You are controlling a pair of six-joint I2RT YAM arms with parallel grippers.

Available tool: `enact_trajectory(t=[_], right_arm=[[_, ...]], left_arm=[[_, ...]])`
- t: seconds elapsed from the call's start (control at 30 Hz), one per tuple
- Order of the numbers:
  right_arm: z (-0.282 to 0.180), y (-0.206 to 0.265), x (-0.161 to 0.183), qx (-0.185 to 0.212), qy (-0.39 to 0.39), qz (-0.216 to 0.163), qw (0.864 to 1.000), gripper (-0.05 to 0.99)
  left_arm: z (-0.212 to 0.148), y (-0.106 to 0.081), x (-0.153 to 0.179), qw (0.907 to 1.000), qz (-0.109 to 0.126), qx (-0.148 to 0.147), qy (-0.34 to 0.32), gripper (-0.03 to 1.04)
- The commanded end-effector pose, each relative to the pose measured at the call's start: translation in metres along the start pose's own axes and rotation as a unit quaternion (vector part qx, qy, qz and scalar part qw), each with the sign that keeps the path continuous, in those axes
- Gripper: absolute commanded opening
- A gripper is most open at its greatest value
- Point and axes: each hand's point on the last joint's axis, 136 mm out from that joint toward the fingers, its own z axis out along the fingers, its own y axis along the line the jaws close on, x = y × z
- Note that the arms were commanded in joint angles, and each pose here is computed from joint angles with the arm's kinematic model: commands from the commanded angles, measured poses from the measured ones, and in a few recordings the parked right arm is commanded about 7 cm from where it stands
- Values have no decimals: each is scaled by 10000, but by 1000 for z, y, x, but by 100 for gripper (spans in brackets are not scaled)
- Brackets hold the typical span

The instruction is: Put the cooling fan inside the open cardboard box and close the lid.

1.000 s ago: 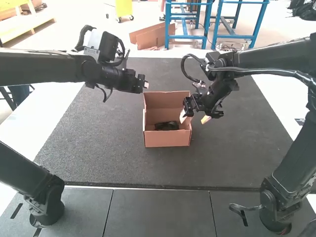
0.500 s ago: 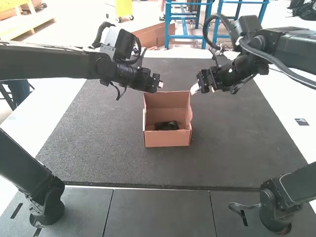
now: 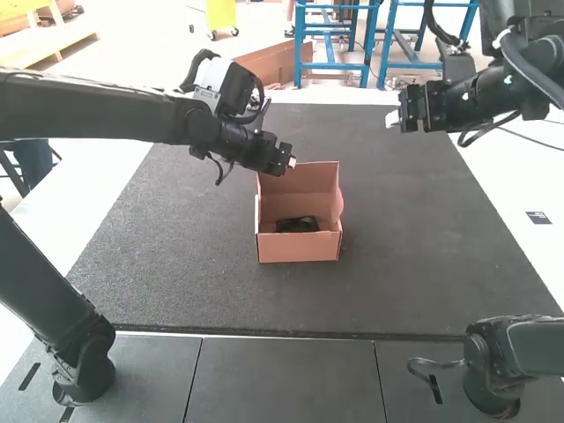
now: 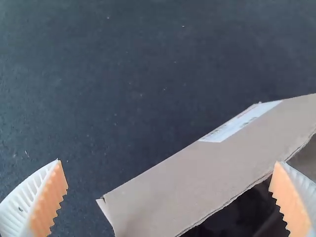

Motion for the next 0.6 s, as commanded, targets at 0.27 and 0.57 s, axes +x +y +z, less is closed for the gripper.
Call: enact_trajectory(t=[0.27, 0.57], right_arm=[[7, -40, 25, 620, 253, 388, 9970, 91], [26, -42, 54, 612, 549, 429, 9957, 90]], left_arm=[[-13, -10, -19, 9998, 193, 20, -38, 97], [-34, -13, -37, 9993, 291, 143, -201, 97]])
